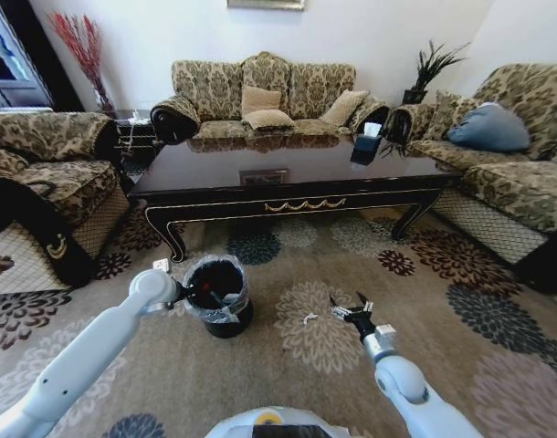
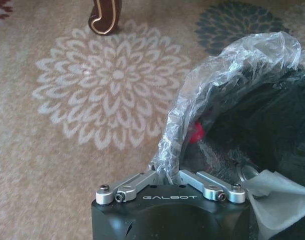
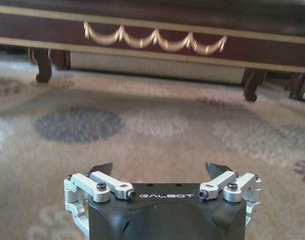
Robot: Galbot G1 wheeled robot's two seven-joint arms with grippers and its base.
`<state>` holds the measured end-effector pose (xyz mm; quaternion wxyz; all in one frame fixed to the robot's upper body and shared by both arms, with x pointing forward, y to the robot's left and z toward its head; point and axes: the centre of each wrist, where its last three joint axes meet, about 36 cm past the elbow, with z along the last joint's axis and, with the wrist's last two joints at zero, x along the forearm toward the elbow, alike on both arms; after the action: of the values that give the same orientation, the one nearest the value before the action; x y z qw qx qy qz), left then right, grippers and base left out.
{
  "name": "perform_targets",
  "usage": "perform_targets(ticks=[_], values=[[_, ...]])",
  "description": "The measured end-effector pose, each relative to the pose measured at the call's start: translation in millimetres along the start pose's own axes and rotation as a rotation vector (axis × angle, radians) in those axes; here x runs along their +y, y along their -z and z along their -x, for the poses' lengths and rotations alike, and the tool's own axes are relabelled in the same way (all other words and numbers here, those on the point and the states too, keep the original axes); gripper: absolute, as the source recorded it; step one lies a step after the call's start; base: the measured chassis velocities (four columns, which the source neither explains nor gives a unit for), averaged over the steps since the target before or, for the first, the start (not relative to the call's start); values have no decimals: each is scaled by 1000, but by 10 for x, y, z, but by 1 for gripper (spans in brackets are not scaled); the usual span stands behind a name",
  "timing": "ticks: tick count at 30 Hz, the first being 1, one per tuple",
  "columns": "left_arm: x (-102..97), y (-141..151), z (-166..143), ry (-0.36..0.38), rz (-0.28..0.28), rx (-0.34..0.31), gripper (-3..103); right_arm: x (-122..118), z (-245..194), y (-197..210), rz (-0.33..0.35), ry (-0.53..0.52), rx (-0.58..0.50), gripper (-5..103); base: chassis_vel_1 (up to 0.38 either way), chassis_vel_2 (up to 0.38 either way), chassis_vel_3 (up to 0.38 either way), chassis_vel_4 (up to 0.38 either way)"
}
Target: Move to the front of the table and pick up the trash from the floor, then place it into the trash bin.
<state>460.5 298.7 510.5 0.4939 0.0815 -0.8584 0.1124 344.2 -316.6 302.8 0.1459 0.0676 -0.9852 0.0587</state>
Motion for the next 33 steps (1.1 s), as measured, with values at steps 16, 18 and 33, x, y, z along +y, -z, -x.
perform_targets(ticks=[16, 18, 33], values=[[177, -260, -292, 41, 10, -20, 0, 493, 901, -638, -35, 91, 80, 100, 0, 0, 0, 0], [182, -280, -317, 43, 10, -22, 0, 539, 942, -709, -45, 94, 91, 100, 0, 0, 0, 0], [208, -363, -411, 32, 9, -19, 0, 619, 1071, -1244, -112, 64, 181, 100, 0, 0, 0, 0]])
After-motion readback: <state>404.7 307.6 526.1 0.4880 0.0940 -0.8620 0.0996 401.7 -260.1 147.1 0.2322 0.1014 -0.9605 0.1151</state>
